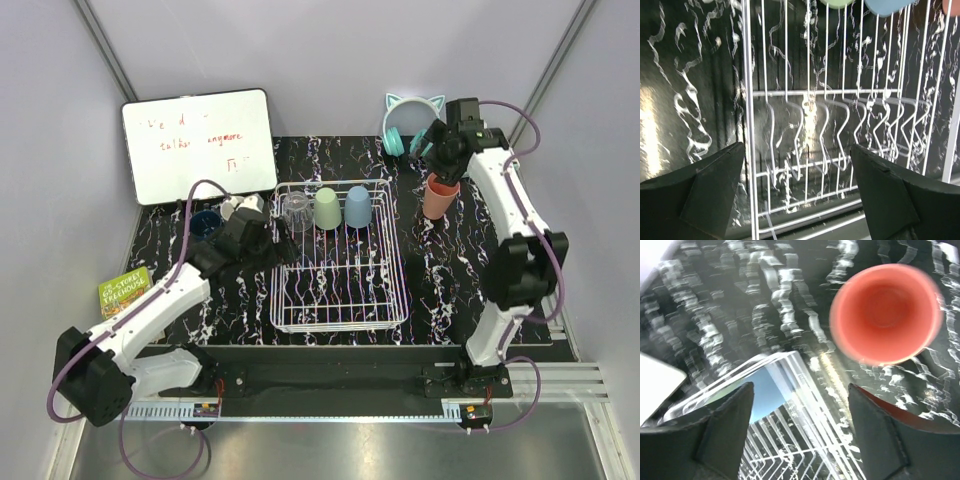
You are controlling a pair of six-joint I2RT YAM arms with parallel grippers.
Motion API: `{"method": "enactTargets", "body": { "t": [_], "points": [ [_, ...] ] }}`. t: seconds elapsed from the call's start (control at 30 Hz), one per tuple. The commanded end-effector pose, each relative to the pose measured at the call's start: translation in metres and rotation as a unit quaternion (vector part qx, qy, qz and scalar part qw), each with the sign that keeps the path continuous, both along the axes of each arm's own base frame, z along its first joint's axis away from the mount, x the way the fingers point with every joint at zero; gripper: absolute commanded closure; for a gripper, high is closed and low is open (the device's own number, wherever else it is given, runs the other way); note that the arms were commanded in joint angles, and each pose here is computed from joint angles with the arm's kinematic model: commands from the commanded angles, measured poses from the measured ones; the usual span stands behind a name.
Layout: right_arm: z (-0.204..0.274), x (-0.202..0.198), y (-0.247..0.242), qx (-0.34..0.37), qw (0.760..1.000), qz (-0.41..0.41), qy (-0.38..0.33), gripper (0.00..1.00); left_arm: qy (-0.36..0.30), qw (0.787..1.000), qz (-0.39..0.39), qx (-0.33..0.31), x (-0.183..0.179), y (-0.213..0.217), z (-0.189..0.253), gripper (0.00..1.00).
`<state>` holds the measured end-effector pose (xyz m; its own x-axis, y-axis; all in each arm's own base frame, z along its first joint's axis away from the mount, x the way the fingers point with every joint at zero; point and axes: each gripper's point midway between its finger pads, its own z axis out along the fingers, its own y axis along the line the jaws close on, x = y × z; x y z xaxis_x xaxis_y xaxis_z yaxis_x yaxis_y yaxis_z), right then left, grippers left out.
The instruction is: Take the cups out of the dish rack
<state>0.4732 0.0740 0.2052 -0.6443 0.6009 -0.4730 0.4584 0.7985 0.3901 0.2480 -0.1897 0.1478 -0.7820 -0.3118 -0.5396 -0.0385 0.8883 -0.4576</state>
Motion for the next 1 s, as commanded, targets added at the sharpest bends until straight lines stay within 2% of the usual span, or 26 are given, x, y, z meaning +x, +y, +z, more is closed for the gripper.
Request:
{"method": "enactTargets", "body": {
  "t": [0.0, 0.13, 0.17, 0.2, 0.23, 0.27, 0.3, 0.33, 0.37, 0.4, 0.43, 0.5, 0.7, 0.97],
  "points": [
    [0.088, -0.01, 0.052, 0.025, 0.981, 0.092, -0.17, 0.11, -0.093, 0.995, -0.003, 0.028, 0.038, 0.0, 0.05, 0.07],
    [0.104, -0.047, 0.078, 0.025, 0.97, 0.127, -0.207, 0.09, -0.11, 0.992, -0.013, 0.061, 0.065, -0.009, 0.06, 0.07],
    [0.084, -0.058, 0.083, 0.02, 0.971, 0.137, -0.192, 0.08, -0.112, 0.991, -0.015, 0.066, 0.071, -0.012, 0.061, 0.07],
    [0.098, -0.065, 0.083, 0.014, 0.965, 0.131, -0.225, 0.08, -0.125, 0.99, -0.015, 0.065, 0.081, -0.017, 0.074, 0.07],
    [0.097, -0.075, 0.09, 0.014, 0.963, 0.139, -0.232, 0.08, -0.115, 0.989, -0.023, 0.085, 0.091, -0.021, 0.063, 0.07],
    [0.081, -0.081, 0.091, 0.009, 0.963, 0.135, -0.232, 0.08, -0.126, 0.988, -0.024, 0.085, 0.101, -0.027, 0.074, 0.07],
    [0.094, -0.095, 0.089, 0.014, 0.957, 0.136, -0.257, 0.06, -0.127, 0.987, -0.029, 0.09, 0.108, -0.031, 0.073, 0.07],
    [0.069, -0.107, 0.09, 0.011, 0.96, 0.141, -0.242, 0.02, -0.116, 0.986, -0.041, 0.108, 0.116, -0.036, 0.06, 0.07],
    [0.073, -0.111, 0.087, 0.017, 0.956, 0.129, -0.264, 0.01, -0.127, 0.985, -0.044, 0.106, 0.125, -0.042, 0.069, 0.07],
    [0.089, -0.125, 0.082, 0.03, 0.947, 0.123, -0.296, 0.0, -0.117, 0.985, -0.058, 0.115, 0.133, -0.049, 0.057, 0.07],
    [0.065, -0.135, 0.077, 0.03, 0.951, 0.122, -0.283, 0.0, -0.117, 0.984, -0.065, 0.114, 0.137, -0.054, 0.055, 0.07],
    [0.077, -0.154, 0.074, 0.047, 0.94, 0.125, -0.313, 0.0, -0.116, 0.984, -0.08, 0.11, 0.148, -0.068, 0.049, 0.06],
    [0.068, -0.192, 0.075, 0.074, 0.935, 0.16, -0.308, 0.0, -0.116, 0.983, -0.092, 0.109, 0.176, -0.089, 0.035, 0.05],
    [0.056, -0.208, 0.082, 0.089, 0.932, 0.19, -0.294, 0.0, -0.125, 0.981, -0.096, 0.115, 0.205, -0.107, 0.03, 0.04]
  ]
}}
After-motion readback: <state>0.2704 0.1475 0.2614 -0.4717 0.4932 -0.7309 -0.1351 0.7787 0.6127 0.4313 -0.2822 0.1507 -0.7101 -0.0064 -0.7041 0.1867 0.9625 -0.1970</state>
